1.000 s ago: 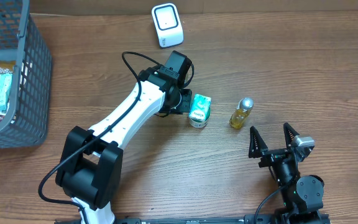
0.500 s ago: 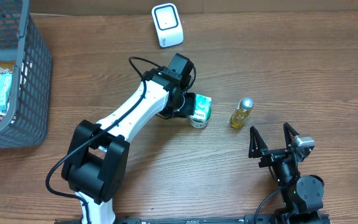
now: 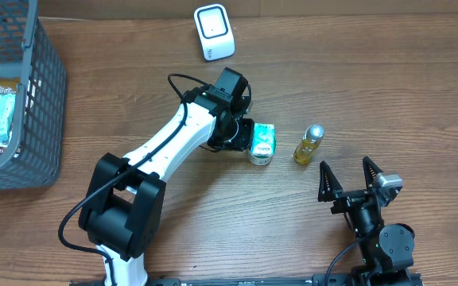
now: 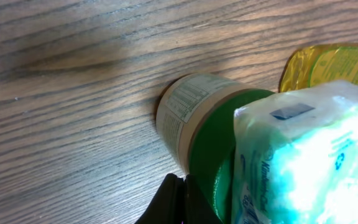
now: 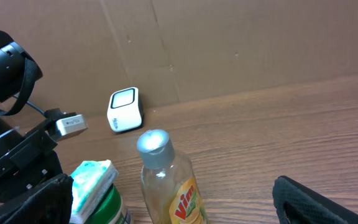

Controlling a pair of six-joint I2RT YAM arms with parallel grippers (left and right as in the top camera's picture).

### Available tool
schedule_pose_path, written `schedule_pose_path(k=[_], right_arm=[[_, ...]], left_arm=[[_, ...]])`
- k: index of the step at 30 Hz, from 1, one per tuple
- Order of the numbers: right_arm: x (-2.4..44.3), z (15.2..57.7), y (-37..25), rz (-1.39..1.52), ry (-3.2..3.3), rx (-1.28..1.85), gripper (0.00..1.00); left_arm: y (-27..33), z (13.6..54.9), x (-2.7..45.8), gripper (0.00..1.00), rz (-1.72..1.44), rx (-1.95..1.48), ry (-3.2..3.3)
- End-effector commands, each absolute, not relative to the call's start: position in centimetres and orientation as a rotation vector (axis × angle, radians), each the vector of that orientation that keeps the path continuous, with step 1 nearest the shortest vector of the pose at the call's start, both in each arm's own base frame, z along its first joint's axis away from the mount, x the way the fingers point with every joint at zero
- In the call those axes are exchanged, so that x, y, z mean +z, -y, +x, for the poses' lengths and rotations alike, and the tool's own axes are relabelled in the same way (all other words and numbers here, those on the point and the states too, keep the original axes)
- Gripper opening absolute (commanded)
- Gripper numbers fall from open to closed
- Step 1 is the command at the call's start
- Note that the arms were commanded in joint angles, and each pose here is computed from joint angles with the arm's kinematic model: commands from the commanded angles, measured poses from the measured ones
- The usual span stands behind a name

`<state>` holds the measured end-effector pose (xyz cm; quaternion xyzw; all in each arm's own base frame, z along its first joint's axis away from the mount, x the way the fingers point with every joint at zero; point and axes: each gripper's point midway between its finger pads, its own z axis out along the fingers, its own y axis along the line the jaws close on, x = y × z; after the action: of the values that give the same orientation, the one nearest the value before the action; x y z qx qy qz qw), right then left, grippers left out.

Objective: Scan the item barcode
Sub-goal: 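Release the wipes pack on the table and lift the left gripper, then move the left gripper back over the grey basket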

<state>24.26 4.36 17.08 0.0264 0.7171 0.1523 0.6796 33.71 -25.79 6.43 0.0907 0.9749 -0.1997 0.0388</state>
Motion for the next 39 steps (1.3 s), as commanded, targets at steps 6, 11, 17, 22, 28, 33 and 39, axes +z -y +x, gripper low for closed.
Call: schedule_pose_path(k=[6,11,17,22,28,33,39], right_arm=[[17.0,24.3,-4.3,0.063,-1.604,0.338,1.0],[17.0,24.3,-4.3,0.063,-1.603,0.338,1.0],[17.0,24.3,-4.3,0.063,-1.604,0.338,1.0],[17.0,24.3,-4.3,0.063,-1.604,0.338,1.0],[17.0,24.3,-4.3,0.063,-1.604,0.338,1.0],[17.0,24.3,-4.3,0.063,-1.604,0.338,1.0],[17.0,24.3,-4.3,0.063,-1.603,0.338,1.0]], left_arm=[[19.9,38.7,12.7,0.04,0.212,-0.469,-2.939],[13.4,42.6,20.8,0.1,0.125,-0.365,-2.81],[2.2,46.6,32.6,0.55,-0.107,-0.098,-2.479],[-7.4,46.8,40.7,0.85,-0.207,0.084,-2.21],[-17.3,45.0,42.1,0.95,-0.418,0.234,-2.122],[-23.8,43.2,39.2,1.0,-0.553,0.312,-2.177],[-28.4,42.3,33.6,1.0,-0.633,0.347,-2.303]])
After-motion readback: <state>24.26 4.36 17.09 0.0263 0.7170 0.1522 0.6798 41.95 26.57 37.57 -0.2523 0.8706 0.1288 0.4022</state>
